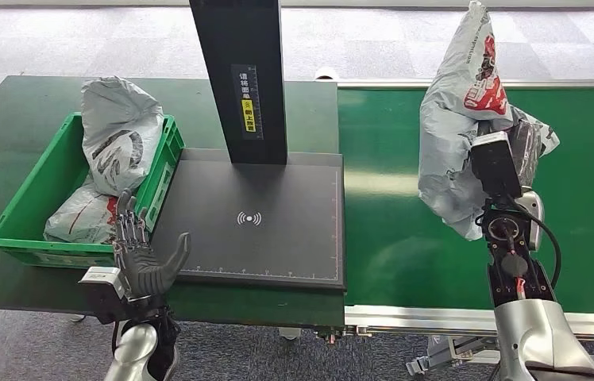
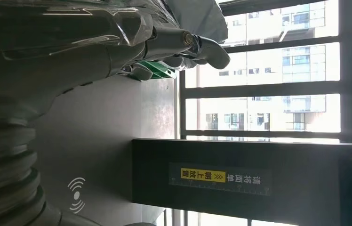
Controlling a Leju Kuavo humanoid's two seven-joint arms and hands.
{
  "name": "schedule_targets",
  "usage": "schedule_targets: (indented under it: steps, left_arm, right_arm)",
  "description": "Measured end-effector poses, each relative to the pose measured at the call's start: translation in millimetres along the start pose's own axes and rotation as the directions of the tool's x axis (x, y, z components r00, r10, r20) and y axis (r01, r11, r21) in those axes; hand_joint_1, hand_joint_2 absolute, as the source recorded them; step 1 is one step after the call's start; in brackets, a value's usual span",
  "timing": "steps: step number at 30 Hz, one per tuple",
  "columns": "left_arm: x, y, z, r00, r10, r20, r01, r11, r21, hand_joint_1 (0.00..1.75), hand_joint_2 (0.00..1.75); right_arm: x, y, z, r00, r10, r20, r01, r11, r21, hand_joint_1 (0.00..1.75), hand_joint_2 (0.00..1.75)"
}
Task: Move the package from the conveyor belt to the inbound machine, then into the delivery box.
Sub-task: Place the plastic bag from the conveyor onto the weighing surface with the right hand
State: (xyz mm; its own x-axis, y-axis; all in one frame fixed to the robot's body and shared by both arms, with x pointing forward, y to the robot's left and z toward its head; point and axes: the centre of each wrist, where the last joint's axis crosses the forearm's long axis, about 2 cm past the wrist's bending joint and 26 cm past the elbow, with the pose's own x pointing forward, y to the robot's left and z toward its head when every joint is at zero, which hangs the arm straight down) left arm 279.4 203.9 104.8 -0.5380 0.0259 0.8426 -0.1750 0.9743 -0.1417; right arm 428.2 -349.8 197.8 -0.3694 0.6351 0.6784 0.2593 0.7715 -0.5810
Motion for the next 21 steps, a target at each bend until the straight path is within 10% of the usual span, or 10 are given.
schedule_targets:
  steps: [8,21]
  left_arm:
    - [17.1,-2.3,-12.0,0.992,-0.099,0.082,0.088,0.989,0.122,0.0,1.75]
    - [49.4,-6.5,-32.3,0.972,-0.098,0.212,0.052,0.976,0.21,0.0,1.75]
  right_arm:
    - [22.1,11.0,21.3,0.959,0.188,0.211,-0.167,0.979,-0.113,1.75,1.75]
    - [61.2,79.3,57.2,0.897,0.154,0.414,-0.223,0.967,0.125,1.75,1.75]
